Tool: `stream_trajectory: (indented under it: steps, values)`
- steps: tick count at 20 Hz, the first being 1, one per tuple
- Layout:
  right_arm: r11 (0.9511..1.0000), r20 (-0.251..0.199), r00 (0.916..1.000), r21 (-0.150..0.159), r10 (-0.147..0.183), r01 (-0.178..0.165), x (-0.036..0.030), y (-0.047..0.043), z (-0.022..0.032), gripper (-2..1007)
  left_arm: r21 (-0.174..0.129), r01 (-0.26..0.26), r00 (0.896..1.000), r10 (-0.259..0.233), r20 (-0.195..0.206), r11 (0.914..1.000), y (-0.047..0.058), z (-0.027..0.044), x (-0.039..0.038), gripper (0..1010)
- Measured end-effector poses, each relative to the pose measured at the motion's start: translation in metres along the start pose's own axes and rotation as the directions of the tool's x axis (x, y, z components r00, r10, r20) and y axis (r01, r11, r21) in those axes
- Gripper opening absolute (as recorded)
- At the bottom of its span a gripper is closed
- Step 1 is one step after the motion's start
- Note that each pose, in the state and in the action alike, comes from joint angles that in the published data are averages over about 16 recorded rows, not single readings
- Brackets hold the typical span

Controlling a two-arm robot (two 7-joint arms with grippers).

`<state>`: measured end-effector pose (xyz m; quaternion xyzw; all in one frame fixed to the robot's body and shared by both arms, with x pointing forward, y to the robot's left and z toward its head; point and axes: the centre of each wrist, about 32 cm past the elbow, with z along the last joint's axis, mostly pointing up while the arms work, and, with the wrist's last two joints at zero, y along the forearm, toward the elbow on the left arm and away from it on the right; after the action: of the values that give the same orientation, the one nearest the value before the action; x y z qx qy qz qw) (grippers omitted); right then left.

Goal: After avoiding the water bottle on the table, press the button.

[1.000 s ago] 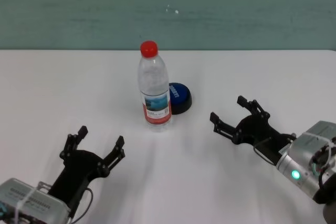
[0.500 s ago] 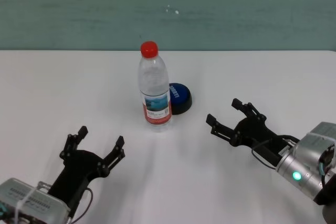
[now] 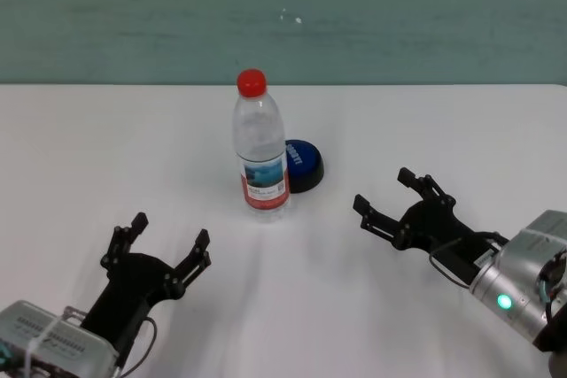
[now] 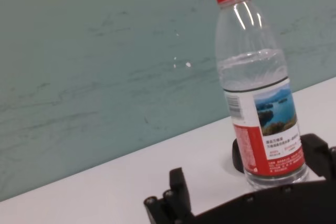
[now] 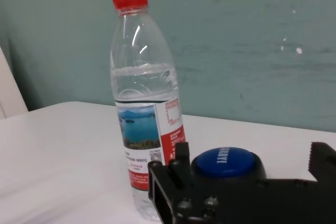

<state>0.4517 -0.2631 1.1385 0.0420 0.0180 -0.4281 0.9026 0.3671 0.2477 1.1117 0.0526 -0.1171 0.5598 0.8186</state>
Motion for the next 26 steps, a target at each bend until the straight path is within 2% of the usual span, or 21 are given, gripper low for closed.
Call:
stream_trajectory:
  steps: [6,14,26]
  values:
    - [0.9997,0.029,0.9996,-0.024,0.002,-0.001,-0.0033,-0.0003,-0.0009,1004,0.0,0.0,1.0,0.0,0.0,1.0,0.0,0.0,0.0,1000]
    - [0.9984,0.032,0.9991,-0.05,0.027,-0.026,-0.0048,0.0021,-0.0031,1004,0.0,0.0,1.0,0.0,0.0,1.0,0.0,0.0,0.0,1000]
    - [0.9981,0.033,0.9989,-0.052,0.034,-0.032,-0.005,0.003,-0.0034,1004,0.0,0.0,1.0,0.0,0.0,1.0,0.0,0.0,0.0,1000]
